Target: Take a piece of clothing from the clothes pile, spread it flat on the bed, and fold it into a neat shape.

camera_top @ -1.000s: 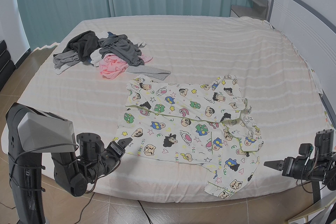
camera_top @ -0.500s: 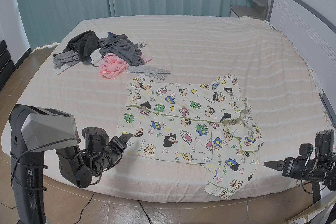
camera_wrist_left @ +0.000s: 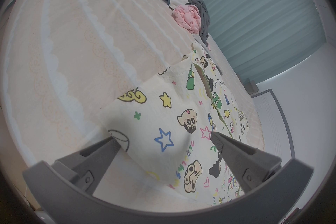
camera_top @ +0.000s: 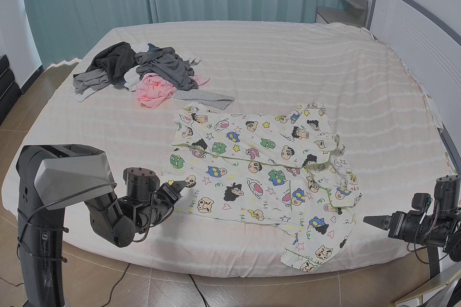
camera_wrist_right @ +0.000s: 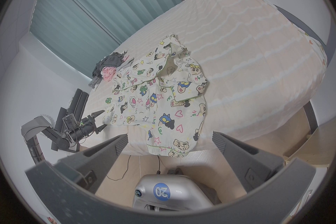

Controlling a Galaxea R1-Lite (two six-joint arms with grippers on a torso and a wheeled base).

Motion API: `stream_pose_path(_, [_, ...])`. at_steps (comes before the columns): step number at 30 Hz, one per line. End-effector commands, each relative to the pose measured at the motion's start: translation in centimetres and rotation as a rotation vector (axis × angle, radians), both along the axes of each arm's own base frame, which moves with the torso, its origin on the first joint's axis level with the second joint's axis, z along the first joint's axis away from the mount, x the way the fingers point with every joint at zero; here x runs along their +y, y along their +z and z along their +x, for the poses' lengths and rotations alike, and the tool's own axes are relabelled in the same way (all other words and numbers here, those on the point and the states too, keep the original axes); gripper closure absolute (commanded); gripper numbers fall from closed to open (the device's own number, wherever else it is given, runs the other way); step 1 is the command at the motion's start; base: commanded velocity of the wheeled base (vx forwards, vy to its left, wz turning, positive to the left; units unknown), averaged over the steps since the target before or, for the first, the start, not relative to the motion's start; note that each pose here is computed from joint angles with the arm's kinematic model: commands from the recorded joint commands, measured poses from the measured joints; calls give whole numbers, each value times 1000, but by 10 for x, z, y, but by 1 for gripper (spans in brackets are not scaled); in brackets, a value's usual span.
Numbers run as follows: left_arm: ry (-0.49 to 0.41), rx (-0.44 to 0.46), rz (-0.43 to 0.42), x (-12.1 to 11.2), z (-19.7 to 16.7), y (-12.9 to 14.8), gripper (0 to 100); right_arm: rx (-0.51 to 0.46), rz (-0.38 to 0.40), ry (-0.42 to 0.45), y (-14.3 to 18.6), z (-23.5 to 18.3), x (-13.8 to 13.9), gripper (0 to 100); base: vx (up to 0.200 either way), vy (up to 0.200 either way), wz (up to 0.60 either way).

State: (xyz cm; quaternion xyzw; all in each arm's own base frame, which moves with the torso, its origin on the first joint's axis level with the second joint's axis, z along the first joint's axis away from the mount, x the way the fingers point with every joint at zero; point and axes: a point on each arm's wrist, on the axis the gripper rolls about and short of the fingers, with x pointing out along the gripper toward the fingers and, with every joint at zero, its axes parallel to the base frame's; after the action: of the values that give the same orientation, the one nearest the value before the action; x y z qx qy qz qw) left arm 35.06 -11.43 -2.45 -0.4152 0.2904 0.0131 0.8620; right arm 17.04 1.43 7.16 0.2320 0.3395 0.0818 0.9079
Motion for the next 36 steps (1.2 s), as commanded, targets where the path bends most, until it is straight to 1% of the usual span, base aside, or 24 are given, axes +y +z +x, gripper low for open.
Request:
stream_pose_path(1, [9, -17, 1, -3, 9, 3, 0, 15, -2, 0, -3, -1, 0, 0, 0, 0, 0])
stream_pose_path(2, [19, -19, 5, -3, 11, 3, 100, 24, -5, 4, -4, -3, 0, 0, 0, 0, 0])
stream_pose_path(4, [25, -11, 10, -3, 11, 1, 100, 44, -6, 8, -8, -4, 0, 0, 0, 0, 0])
stream_pose_path(7, [42, -8, 25, -3, 11, 1, 100, 101, -4, 31, -18, -2, 0, 0, 0, 0, 0])
stream_pose_path(10, [59, -1, 39, -2, 9, -1, 100, 190, -33, 75, -37, 4, -1, 0, 0, 0, 0])
stream_pose_path(11, [59, -1, 39, -2, 9, -1, 100, 195, -36, 78, -38, 5, -1, 0, 0, 0, 0])
stream_pose_path(12, [71, 7, 49, -1, 6, -2, 100, 251, -73, 115, -53, 8, -1, 0, 0, 0, 0])
stream_pose_path(13, [80, 14, 57, 1, 3, -2, 100, 259, -90, 137, -59, 11, -1, 0, 0, 0, 0])
stream_pose_path(17, [99, 28, 65, 10, -6, 2, 100, 234, -125, 178, -73, 25, 2, 0, 0, 0, 0])
stream_pose_path(19, [109, 38, 65, 15, -10, 3, 100, 210, -163, 211, -83, 34, 2, 0, 0, 0, 0])
stream_pose_path(22, [113, 49, 60, 16, -16, 4, 100, 213, -175, 230, -94, 42, 3, 0, 0, 0, 0])
stream_pose_path(23, [122, 64, 46, 16, -21, 4, 100, 231, -182, 265, -104, 44, 10, 0, 0, 0, 0])
stream_pose_path(25, [134, 71, 32, 18, -24, 6, 100, 238, -185, 286, -113, 48, 15, 0, 0, 0, 0])
stream_pose_path(29, [135, 96, 32, 18, -31, 3, 100, 229, -184, 290, -124, 55, 16, 0, 0, 0, 0])
stream_pose_path(36, [126, 79, 22, 17, -36, 0, 100, 196, -177, 282, -132, 73, 16, 0, 0, 0, 0])
